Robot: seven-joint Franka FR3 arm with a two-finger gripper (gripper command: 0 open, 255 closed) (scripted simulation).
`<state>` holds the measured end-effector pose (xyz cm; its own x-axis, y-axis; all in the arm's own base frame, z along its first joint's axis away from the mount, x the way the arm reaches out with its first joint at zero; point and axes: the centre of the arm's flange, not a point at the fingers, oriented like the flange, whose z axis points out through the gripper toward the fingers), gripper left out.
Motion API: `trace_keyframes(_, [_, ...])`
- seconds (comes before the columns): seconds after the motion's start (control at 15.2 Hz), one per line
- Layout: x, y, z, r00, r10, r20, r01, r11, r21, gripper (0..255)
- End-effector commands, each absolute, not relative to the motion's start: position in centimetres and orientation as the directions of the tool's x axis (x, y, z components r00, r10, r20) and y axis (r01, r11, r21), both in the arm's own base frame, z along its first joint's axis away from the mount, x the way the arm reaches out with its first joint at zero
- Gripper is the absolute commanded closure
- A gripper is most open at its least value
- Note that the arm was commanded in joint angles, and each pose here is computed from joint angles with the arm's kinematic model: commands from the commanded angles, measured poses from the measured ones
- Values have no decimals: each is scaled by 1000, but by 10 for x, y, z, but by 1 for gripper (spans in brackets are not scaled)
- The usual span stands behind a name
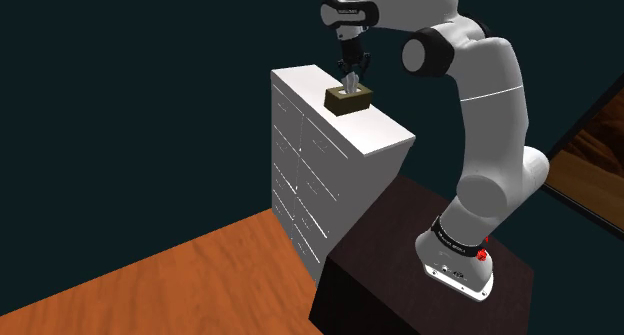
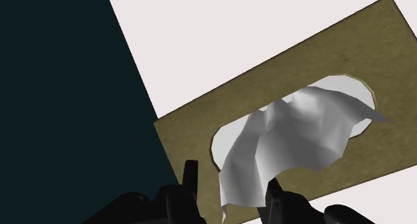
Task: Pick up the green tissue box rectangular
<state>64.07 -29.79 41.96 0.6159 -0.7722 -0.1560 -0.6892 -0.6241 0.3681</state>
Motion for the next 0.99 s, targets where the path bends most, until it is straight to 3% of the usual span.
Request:
trace_keyframes(0.0, [642,-295,417,618,-769,-163,-689,-629,360,255])
trace_keyframes(0.46, [642,-295,417,618,-769,-163,-689,-629,360,255])
trace_keyframes(0.92, [642,-295,454,618,-769,-163,-689,-629,360,255])
